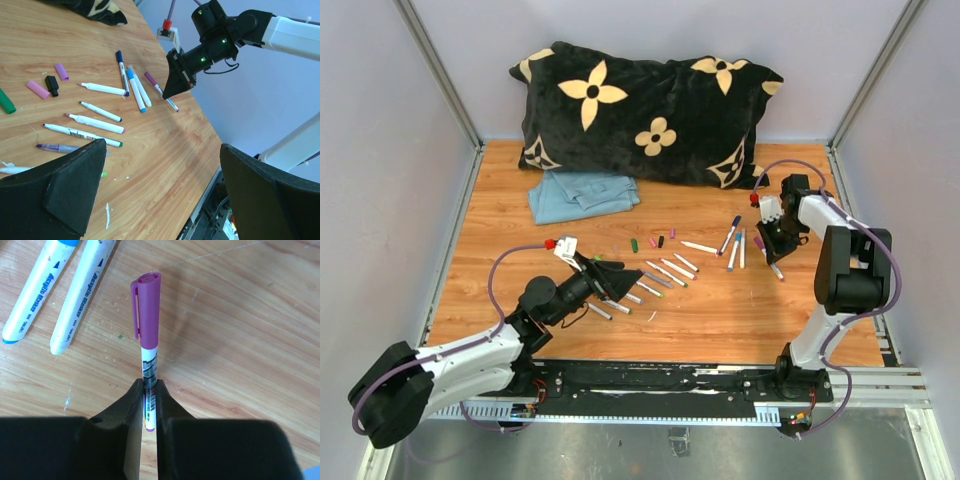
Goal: Open the pen caps
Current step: Pick up the pen from the center of the board.
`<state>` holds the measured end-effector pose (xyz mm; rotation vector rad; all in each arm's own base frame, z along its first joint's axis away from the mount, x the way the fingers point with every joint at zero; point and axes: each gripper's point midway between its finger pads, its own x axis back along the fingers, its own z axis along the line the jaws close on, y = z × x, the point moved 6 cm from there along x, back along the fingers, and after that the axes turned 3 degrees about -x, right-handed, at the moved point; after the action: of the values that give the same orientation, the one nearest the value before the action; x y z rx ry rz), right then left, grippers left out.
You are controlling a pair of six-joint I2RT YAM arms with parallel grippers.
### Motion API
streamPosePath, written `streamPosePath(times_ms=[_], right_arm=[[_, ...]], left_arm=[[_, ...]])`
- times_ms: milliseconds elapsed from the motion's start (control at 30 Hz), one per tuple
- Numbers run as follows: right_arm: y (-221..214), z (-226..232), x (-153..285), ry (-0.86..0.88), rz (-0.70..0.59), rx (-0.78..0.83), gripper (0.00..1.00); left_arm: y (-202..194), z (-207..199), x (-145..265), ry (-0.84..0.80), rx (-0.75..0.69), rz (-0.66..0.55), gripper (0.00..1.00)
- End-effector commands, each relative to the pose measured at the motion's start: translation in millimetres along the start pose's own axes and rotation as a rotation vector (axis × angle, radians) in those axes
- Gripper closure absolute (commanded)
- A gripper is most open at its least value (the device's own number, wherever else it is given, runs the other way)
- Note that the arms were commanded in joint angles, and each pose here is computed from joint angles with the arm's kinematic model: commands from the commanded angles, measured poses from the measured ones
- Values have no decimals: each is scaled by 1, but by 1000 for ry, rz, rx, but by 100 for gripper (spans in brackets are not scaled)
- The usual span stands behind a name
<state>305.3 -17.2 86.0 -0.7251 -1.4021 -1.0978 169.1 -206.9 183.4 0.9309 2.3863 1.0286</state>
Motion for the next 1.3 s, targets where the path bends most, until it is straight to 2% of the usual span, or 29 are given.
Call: streamPosePath(times_ms=[0, 867, 1267], right_arm=[[5, 1, 15, -20, -56, 16, 99], [16, 19, 41, 82, -209, 42, 99], [25, 48, 61, 245, -348, 95, 99]], left_arm=[[1, -3, 0, -38, 17, -15, 1], [-5, -2, -5, -69, 26, -14, 1], [-6, -7, -7, -125, 61, -21, 1]])
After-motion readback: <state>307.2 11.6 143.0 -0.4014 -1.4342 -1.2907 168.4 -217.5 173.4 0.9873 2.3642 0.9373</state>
